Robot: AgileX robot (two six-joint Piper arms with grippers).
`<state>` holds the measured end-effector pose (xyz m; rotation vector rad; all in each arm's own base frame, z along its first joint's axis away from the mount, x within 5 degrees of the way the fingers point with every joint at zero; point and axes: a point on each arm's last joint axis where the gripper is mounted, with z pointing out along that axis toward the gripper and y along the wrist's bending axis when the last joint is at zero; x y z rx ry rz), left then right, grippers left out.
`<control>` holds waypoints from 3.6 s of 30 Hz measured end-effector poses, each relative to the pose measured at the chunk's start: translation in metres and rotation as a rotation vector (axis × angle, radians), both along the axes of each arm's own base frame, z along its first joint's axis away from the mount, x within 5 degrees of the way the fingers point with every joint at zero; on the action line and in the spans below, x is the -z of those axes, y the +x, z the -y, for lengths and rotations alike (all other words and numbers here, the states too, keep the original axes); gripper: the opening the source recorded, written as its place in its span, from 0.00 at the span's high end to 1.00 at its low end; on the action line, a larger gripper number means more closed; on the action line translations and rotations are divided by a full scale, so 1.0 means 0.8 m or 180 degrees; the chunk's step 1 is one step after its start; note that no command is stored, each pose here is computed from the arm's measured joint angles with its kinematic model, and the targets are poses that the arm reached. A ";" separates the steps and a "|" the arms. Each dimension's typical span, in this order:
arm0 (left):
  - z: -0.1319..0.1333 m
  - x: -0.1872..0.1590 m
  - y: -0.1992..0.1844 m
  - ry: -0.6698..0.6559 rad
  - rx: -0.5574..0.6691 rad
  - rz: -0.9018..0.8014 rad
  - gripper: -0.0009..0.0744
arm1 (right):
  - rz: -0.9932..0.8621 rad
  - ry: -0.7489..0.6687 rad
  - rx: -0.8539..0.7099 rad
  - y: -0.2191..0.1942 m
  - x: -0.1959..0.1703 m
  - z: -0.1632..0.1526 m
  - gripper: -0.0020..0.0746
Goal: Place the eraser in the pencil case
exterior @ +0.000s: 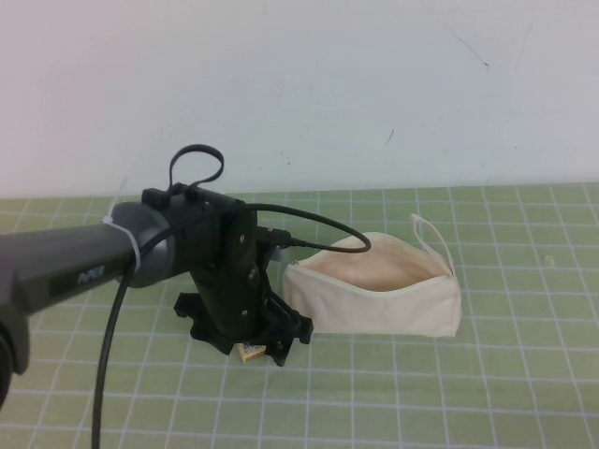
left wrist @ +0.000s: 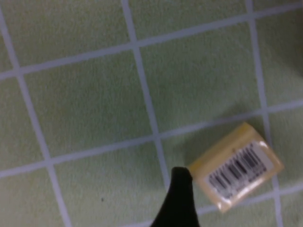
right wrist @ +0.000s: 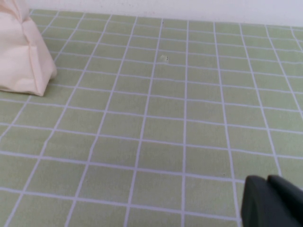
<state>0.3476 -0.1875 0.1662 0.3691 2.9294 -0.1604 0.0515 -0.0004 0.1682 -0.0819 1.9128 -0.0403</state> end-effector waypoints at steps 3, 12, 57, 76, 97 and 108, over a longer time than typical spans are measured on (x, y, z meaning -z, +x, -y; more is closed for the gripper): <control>0.002 0.010 0.003 -0.0011 -0.0056 0.0001 0.28 | 0.0000 0.0000 0.0000 0.000 0.000 0.000 0.98; 0.003 0.016 0.007 -0.0010 -0.0098 0.0001 0.34 | 0.0000 0.0000 0.0000 0.000 0.000 0.000 0.98; 0.070 -0.100 -0.010 -0.1001 0.0612 0.1555 0.58 | 0.0000 0.0000 0.0000 0.000 0.000 0.000 0.98; 0.024 -0.216 -0.067 -0.0714 0.0982 0.1935 0.93 | 0.0000 0.0000 0.0000 0.000 0.000 0.000 0.98; -0.108 -0.243 -0.234 -0.0280 0.0803 0.1736 0.99 | 0.0000 0.0000 0.0000 0.000 0.000 0.000 0.98; -0.169 -0.169 -0.271 -0.0403 0.0114 0.2590 0.99 | 0.0000 0.0000 0.0000 0.000 0.000 0.000 0.98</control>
